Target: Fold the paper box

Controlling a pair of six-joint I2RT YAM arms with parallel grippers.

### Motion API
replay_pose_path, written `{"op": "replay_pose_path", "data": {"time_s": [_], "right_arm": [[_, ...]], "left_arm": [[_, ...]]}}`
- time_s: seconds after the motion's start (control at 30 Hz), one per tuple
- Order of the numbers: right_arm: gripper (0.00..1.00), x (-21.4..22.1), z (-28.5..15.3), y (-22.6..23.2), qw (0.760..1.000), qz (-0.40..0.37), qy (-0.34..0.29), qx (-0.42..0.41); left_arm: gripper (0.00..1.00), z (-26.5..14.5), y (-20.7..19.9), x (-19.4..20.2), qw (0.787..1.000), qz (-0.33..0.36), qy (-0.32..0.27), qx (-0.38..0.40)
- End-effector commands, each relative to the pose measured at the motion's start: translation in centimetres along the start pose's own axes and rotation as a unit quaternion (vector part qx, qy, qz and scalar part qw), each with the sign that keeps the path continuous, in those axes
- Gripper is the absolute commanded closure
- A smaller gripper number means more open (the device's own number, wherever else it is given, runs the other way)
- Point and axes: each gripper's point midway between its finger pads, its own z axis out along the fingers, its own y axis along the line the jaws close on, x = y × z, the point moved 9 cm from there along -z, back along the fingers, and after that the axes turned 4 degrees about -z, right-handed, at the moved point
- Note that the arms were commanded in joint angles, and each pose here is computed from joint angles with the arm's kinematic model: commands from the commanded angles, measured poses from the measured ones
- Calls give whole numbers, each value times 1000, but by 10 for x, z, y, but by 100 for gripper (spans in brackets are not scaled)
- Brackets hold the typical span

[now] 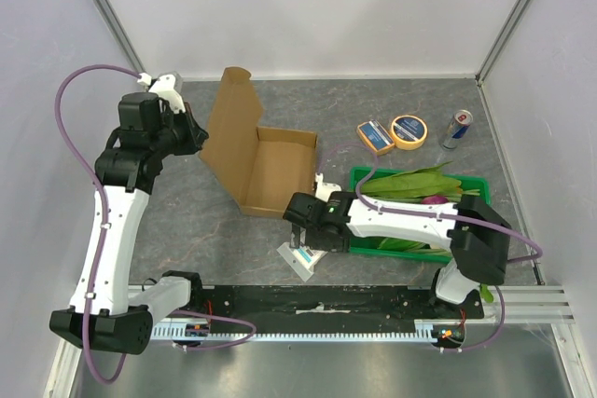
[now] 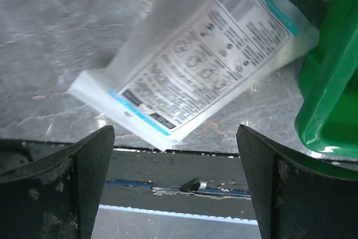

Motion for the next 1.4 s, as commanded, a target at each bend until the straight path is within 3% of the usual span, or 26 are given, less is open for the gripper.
{"op": "replay_pose_path", "data": {"time_s": [0.0,0.17,0.4,0.93,1.1,1.23,1.37], "right_arm": [[2,12,7,-8,992,109,23,53],[2,7,12,-11,985,167,-27,35],[2,2,21,2,975,221,-29,24],[2,-2,51,14,973,227,-33,33],[10,5,62,9,974,220,-22,44],[26,10,63,8,977,210,-16,42],[36,11,52,6,981,187,-35,41]], "left_arm": [[98,-16,-6,-14,997,30,-63,23],[98,-19,-8,-11,996,31,-71,39],[98,-19,-9,-6,996,31,-70,50],[98,-24,-14,-5,994,19,-76,70],[98,-25,-13,-5,995,19,-77,68],[98,-25,-13,-5,995,18,-78,65],[98,-25,-12,-5,995,18,-80,60]]}}
